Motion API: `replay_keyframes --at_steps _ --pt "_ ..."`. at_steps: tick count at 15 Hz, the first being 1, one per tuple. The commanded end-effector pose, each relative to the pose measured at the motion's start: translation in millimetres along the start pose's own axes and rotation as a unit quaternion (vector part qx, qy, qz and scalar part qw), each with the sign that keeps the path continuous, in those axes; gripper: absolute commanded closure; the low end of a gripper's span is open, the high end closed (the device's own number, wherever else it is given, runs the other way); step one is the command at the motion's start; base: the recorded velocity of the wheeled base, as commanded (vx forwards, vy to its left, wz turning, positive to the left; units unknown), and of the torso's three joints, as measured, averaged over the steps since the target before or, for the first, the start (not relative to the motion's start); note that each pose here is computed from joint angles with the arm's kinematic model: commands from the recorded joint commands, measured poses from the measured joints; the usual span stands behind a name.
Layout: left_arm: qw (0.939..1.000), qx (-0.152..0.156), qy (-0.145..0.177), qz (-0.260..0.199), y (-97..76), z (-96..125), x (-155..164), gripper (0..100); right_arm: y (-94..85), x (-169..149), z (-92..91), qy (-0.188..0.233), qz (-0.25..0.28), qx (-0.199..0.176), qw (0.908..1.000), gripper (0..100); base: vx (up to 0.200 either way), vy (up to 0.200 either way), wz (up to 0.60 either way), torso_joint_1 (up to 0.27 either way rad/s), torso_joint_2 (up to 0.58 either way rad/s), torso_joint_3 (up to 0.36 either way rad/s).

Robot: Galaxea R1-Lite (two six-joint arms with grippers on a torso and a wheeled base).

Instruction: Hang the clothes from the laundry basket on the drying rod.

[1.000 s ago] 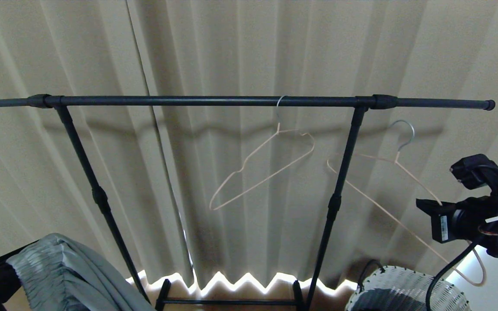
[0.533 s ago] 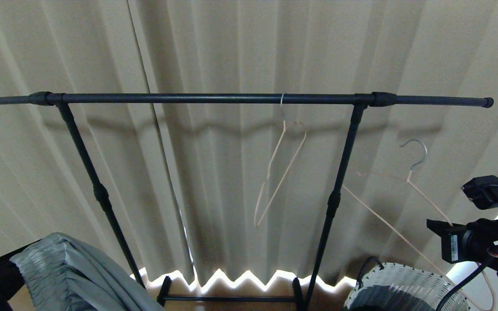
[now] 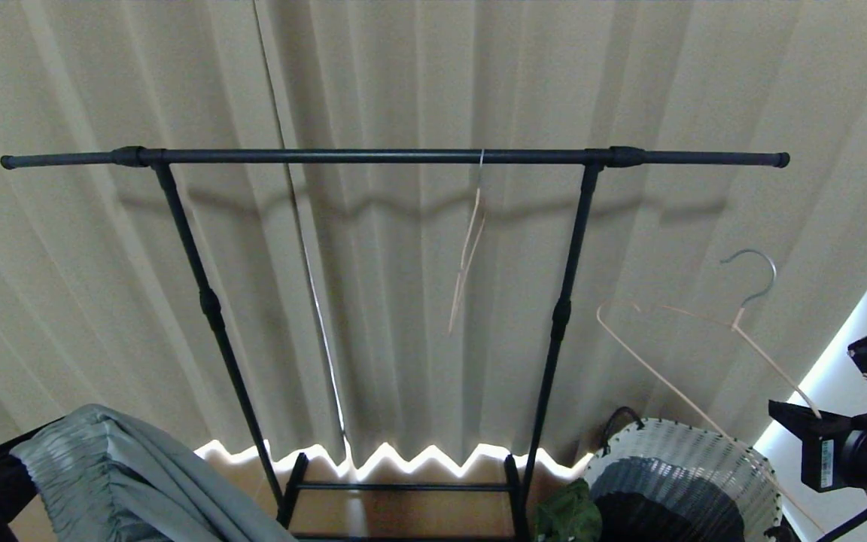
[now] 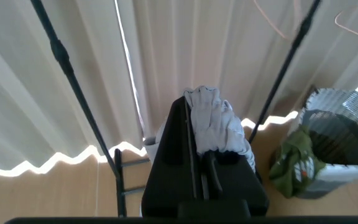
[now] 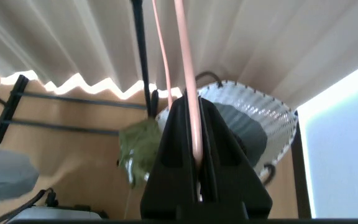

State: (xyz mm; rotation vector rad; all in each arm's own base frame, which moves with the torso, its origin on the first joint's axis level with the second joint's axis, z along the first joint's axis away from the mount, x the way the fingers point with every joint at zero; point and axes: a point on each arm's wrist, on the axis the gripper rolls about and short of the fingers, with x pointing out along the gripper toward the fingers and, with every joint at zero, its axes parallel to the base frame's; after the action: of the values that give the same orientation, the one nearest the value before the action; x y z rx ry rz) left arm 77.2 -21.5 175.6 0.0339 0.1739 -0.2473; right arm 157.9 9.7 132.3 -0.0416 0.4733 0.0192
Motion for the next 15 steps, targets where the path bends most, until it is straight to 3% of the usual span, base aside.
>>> replay_keyframes --at_steps 1,10,15 --pt "1.0 0.0 0.002 -0.001 -0.1 -0.5 0.4 100 -0.1 -3.1 0.3 -0.007 0.0 0.0 1.0 100 -0.2 0.0 0.0 -0.002 0.0 0.002" --pt "1.0 -0.001 -0.002 -0.001 -0.1 1.5 0.3 100 1.5 -7.6 2.8 -0.023 0.009 -0.002 0.9997 100 -0.022 0.0 0.0 0.0 0.0 0.0" --pt "1.0 0.0 0.001 -0.001 -0.1 1.1 1.2 100 1.2 -12.6 -3.1 -0.022 0.01 -0.001 0.9997 100 0.0 0.2 0.0 0.003 0.01 0.002"
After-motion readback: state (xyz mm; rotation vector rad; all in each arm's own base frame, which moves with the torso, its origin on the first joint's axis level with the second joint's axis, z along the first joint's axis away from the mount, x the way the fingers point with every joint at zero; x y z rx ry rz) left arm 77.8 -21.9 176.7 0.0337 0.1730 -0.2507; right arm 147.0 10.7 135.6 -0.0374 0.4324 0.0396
